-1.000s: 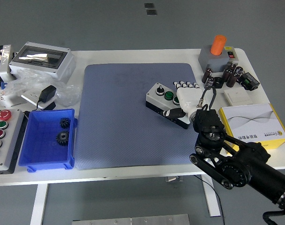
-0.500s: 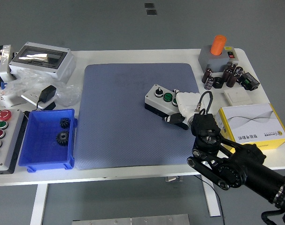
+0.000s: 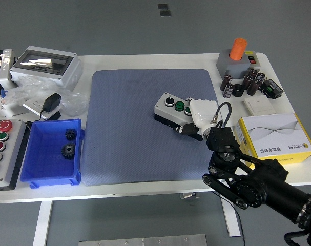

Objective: Pick up the button,place it on the desk,press the button,press the button

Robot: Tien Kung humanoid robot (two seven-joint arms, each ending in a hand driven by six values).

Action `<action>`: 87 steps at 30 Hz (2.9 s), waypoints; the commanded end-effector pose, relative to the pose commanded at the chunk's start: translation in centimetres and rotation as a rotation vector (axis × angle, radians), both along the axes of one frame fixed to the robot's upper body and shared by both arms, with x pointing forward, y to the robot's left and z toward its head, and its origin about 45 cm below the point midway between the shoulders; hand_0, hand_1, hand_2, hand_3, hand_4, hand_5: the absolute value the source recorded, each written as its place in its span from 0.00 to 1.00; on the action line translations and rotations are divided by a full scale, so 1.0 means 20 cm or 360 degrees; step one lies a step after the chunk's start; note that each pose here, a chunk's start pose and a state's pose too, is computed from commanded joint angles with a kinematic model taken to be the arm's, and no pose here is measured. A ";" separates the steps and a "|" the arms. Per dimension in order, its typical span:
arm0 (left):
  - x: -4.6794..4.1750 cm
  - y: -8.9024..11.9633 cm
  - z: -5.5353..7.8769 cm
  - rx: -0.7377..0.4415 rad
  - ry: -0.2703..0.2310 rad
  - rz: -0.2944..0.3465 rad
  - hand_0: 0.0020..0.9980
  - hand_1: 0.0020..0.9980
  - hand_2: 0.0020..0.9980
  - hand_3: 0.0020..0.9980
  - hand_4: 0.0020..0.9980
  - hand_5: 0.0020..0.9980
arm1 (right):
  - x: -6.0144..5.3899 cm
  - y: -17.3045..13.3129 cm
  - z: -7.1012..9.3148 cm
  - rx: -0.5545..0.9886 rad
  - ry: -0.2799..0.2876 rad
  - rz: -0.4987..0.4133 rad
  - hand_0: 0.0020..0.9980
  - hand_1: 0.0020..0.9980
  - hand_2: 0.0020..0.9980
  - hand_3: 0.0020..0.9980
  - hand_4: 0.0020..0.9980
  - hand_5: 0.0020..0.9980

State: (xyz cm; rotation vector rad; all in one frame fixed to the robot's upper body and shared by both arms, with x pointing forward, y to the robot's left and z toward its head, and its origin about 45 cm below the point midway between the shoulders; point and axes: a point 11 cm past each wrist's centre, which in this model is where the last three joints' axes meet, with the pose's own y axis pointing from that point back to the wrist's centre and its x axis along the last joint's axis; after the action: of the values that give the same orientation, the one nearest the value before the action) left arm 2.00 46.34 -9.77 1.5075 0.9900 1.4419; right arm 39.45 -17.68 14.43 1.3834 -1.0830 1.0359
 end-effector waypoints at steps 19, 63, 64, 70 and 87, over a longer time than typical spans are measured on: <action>-0.001 0.00 0.00 0.0007 -0.0009 0.0004 0.69 0.70 0.61 0.68 0.71 0.27 | -0.16 0.18 0.11 0.0234 -0.0210 0.0826 0.09 0.32 0.29 0.24 0.62 0.17; 0.009 -0.02 -0.01 -0.0022 -0.0027 -0.0021 0.69 0.70 0.61 0.68 0.71 0.26 | -0.14 0.15 -0.04 0.0035 -0.0042 0.0837 0.30 0.70 0.80 0.94 1.00 0.58; 0.012 -0.02 -0.01 -0.0024 -0.0038 -0.0024 0.69 0.70 0.61 0.68 0.71 0.26 | -0.14 0.15 -0.04 0.0036 -0.0047 0.0842 0.30 0.70 0.80 0.94 1.00 0.58; 0.022 -0.01 0.00 -0.0031 -0.0076 -0.0041 0.69 0.70 0.61 0.68 0.71 0.26 | -0.14 0.16 -0.02 0.0048 -0.0058 0.0870 0.31 0.71 0.86 1.00 1.00 0.59; -0.051 0.01 0.00 0.0041 0.0080 0.0017 0.69 0.69 0.63 0.71 0.80 0.50 | -0.19 0.02 0.27 0.0354 -0.0214 0.0874 0.35 0.73 1.00 1.00 1.00 0.61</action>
State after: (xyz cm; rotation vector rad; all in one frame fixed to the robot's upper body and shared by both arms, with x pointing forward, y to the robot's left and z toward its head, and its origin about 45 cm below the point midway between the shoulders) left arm 0.98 46.51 -9.73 1.5663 1.0147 1.4358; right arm 35.61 -17.18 19.87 1.8747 -0.9543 1.4495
